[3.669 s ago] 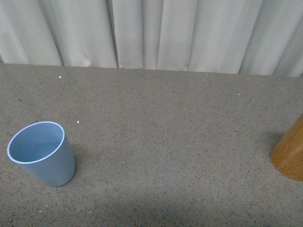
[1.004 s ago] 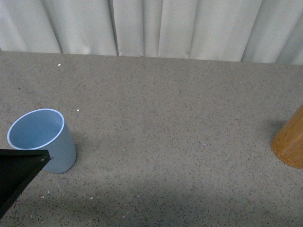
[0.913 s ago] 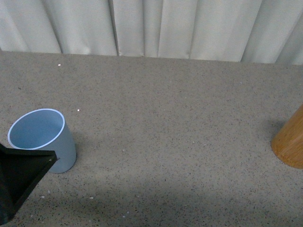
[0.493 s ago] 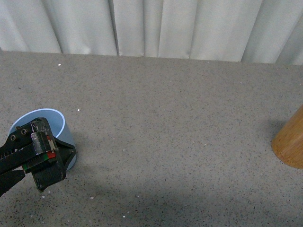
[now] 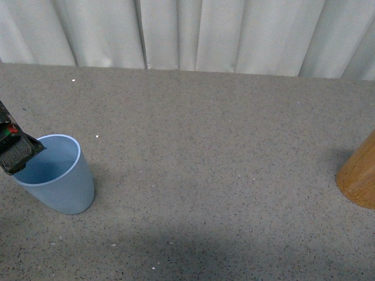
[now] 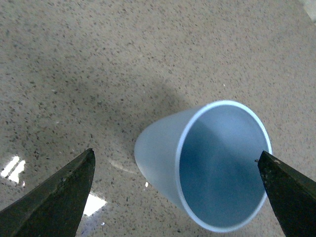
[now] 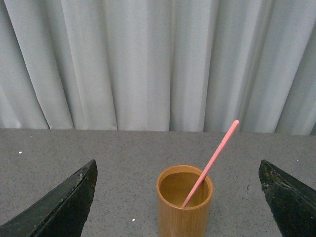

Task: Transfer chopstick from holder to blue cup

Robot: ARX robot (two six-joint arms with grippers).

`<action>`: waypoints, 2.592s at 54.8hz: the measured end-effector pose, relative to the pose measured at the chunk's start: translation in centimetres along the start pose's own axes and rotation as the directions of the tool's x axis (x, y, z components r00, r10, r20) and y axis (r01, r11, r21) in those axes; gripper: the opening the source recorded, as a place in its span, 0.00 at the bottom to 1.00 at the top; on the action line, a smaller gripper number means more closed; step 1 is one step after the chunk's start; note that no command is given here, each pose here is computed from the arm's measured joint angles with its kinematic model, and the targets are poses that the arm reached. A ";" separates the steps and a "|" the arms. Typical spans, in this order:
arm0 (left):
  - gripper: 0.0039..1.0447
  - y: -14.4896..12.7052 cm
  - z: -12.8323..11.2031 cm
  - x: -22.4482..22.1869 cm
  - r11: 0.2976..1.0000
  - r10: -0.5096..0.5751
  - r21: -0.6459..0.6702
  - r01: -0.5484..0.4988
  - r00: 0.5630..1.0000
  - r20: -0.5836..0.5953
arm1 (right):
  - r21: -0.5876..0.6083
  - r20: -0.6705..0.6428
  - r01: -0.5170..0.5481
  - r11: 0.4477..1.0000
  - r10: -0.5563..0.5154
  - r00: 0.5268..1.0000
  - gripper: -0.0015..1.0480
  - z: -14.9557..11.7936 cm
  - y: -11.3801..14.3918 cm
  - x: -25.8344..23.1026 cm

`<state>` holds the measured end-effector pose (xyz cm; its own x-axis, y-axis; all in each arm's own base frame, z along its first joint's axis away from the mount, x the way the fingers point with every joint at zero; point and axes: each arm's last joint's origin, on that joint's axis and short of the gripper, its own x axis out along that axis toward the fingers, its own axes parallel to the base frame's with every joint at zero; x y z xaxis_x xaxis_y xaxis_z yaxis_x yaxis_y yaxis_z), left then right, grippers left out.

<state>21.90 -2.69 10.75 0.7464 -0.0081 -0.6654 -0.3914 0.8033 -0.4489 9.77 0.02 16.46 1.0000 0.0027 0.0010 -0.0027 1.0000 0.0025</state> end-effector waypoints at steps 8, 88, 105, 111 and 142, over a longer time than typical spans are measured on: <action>0.94 0.4 0.6 0.6 0.999 0.052 -0.018 -0.051 0.998 0.021 | 0.000 0.000 0.000 1.000 0.000 1.000 0.91 0.0 0.0 0.0; 0.03 -0.3 -0.8 0.9 0.998 0.003 0.059 -0.002 1.000 -0.021 | 0.000 0.000 0.000 1.000 0.000 1.000 0.91 0.0 0.0 0.0; 0.03 -4.0 -0.5 0.4 0.989 -0.090 0.117 0.091 0.996 -0.016 | 0.000 0.000 0.000 1.000 0.000 1.000 0.91 0.0 0.0 0.0; 0.03 -5.2 -1.0 0.2 0.983 -0.117 0.140 0.119 0.993 -0.025 | 0.000 0.000 0.000 1.000 0.000 1.000 0.91 0.0 0.0 0.0; 0.03 -7.4 -5.0 1.0 0.965 -0.113 0.226 0.130 0.990 -0.090 | 0.000 0.000 0.000 1.000 0.000 1.000 0.91 0.0 0.0 0.0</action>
<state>22.87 -11.69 10.40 0.7343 -0.1521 -0.6615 -0.1586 0.9091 -0.3852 9.77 0.02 16.46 1.0000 0.0031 0.0010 -0.0031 1.0000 0.0025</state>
